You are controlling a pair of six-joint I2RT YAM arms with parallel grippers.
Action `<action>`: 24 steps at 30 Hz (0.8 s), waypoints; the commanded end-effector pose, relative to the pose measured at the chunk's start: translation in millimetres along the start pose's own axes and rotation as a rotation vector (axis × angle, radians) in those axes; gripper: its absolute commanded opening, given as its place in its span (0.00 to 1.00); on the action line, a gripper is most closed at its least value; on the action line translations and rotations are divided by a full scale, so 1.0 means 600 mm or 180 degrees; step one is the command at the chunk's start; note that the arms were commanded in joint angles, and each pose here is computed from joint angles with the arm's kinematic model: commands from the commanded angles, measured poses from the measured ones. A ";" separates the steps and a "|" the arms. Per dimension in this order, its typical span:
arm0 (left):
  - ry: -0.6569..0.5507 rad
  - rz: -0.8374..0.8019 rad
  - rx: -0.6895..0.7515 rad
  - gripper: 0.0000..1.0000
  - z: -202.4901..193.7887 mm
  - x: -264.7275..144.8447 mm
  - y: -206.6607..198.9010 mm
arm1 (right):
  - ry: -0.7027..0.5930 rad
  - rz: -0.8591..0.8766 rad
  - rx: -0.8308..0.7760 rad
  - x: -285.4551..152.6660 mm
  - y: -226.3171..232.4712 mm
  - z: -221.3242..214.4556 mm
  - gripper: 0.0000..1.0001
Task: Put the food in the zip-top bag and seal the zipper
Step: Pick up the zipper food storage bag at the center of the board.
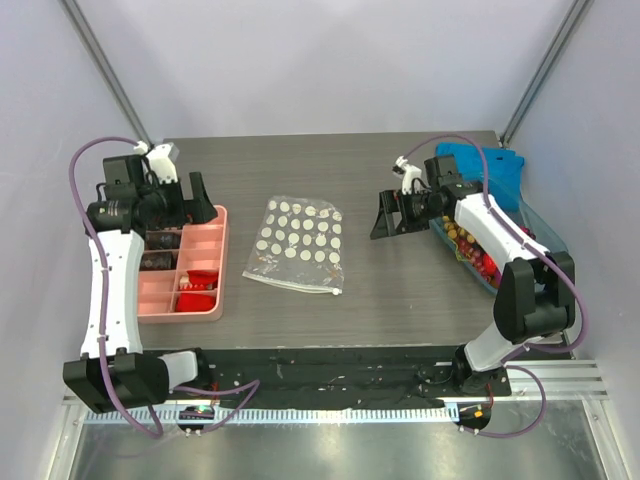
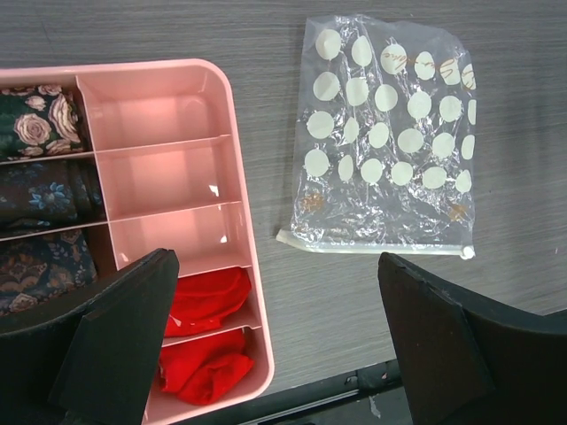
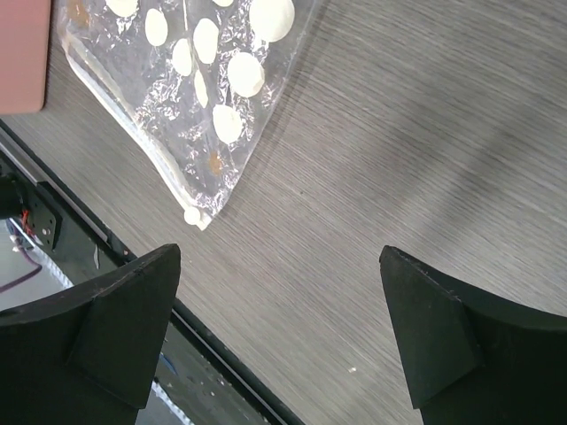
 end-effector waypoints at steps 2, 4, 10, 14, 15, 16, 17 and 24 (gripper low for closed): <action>-0.0267 -0.0142 0.0232 1.00 0.036 -0.033 -0.026 | -0.0346 0.0009 0.0008 0.020 0.016 0.034 1.00; -0.0344 -0.0181 0.0215 1.00 0.043 -0.035 -0.031 | -0.0310 0.0066 0.0091 0.040 0.014 0.030 0.99; -0.0511 -0.0378 0.0353 1.00 0.037 -0.040 -0.041 | -0.0205 0.0297 0.0283 0.107 0.027 0.004 0.98; -0.0369 -0.0481 0.0463 1.00 0.020 -0.030 -0.039 | -0.0097 0.0460 0.0436 0.148 0.038 -0.012 0.96; -0.0345 -0.0537 0.0485 1.00 0.016 -0.030 -0.041 | -0.0114 0.0508 0.0420 0.159 0.044 -0.010 0.96; -0.0329 -0.0577 0.0538 1.00 0.013 -0.029 -0.044 | -0.0061 0.0531 0.0510 0.171 0.046 -0.020 0.96; -0.0305 -0.0594 0.0551 1.00 0.008 -0.025 -0.043 | -0.0043 0.0558 0.0563 0.178 0.049 -0.024 0.96; -0.0152 -0.0897 0.0974 1.00 -0.046 -0.002 -0.062 | 0.0087 0.0789 0.0814 0.229 0.078 -0.067 0.90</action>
Point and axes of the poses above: each gripper's point midway between its finger pads, its own x axis out along the fingers, its own y axis along the line the jaws close on, z = x × y, the point moved 5 cm from there along -x, back along the fingers, and after that the axes turned 15 degrees about -x, right-handed, at the moved point
